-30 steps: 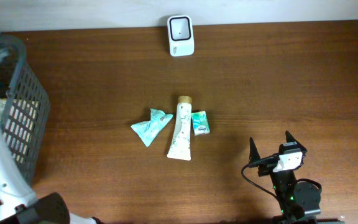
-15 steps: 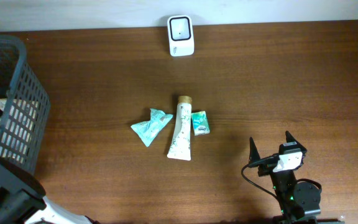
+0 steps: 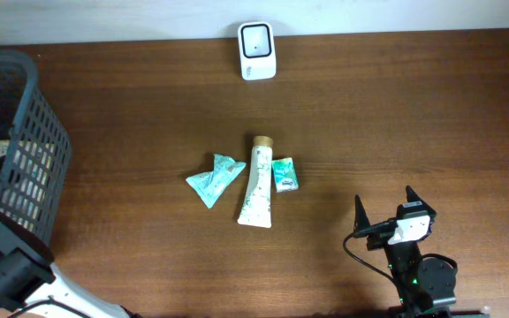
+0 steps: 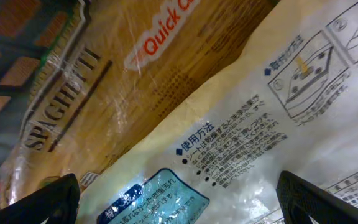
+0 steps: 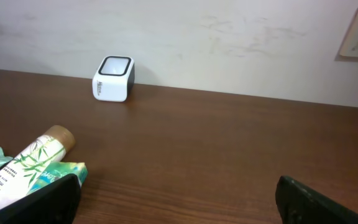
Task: Scan the item barcode
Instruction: 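Grasp the white-yellow packet in the basket with the left gripper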
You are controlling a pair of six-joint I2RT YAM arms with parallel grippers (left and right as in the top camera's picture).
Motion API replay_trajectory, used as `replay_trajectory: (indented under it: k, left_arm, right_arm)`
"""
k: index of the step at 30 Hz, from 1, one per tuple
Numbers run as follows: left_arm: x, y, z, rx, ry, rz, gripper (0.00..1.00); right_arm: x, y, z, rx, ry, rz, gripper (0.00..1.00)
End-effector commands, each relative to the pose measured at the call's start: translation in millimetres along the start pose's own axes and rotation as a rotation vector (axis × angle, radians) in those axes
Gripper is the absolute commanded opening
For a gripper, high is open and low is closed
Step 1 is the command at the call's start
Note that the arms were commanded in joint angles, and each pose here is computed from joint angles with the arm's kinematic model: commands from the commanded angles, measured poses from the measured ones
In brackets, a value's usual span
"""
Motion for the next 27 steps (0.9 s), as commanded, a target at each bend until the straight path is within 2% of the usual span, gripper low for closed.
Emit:
replay_trajectory:
  k: [1, 9, 11, 12, 13, 17, 19, 23, 24, 27]
  left_arm:
    - [0, -15, -7, 0.038, -0.018, -0.005, 0.95]
    - [-23, -35, -25, 0.126, -0.029, -0.133, 0.55]
    - [-23, -35, -25, 0.127, -0.029, -0.133, 0.33]
    - [-23, -35, -25, 0.128, -0.029, -0.132, 0.12]
    - [-22, -35, -26, 0.131, -0.03, -0.129, 0.0]
    - [-19, -28, -22, 0.121, -0.029, -0.118, 0.0]
    - [-14, -8, -8, 0.076, -0.016, -0.113, 0.0]
    - [5, 69, 38, -0.122, 0.118, -0.105, 0.0]
    - [13, 103, 52, -0.21, 0.157, -0.113, 0.0]
    - [29, 179, 64, -0.378, 0.27, -0.152, 0.0]
  right_arm:
    - [3, 0, -1, -0.003, -0.007, 0.017, 0.98]
    - [3, 0, -1, -0.003, -0.007, 0.017, 0.98]
    - [3, 0, -1, -0.003, -0.007, 0.017, 0.98]
    - [3, 0, -1, -0.003, -0.007, 0.017, 0.98]
    - [3, 0, -1, -0.003, -0.007, 0.017, 0.98]
    - [3, 0, -1, -0.003, -0.007, 0.017, 0.98]
    - [3, 0, -1, -0.003, -0.007, 0.017, 0.98]
    - [3, 0, -1, -0.003, -0.007, 0.017, 0.98]
    - [3, 0, -1, -0.003, -0.007, 0.017, 0.98]
    - [3, 0, -1, -0.003, -0.007, 0.017, 0.98]
Point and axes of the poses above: each gripper's point midway between its finger pads, its own y axis back along the fingers, its own x axis along the line the jaws close on, z = x × y, the point moved 3 cm from there along y, back along the fingers, and after that the axes turned 3 degrees about y, right-handed, at the moved point
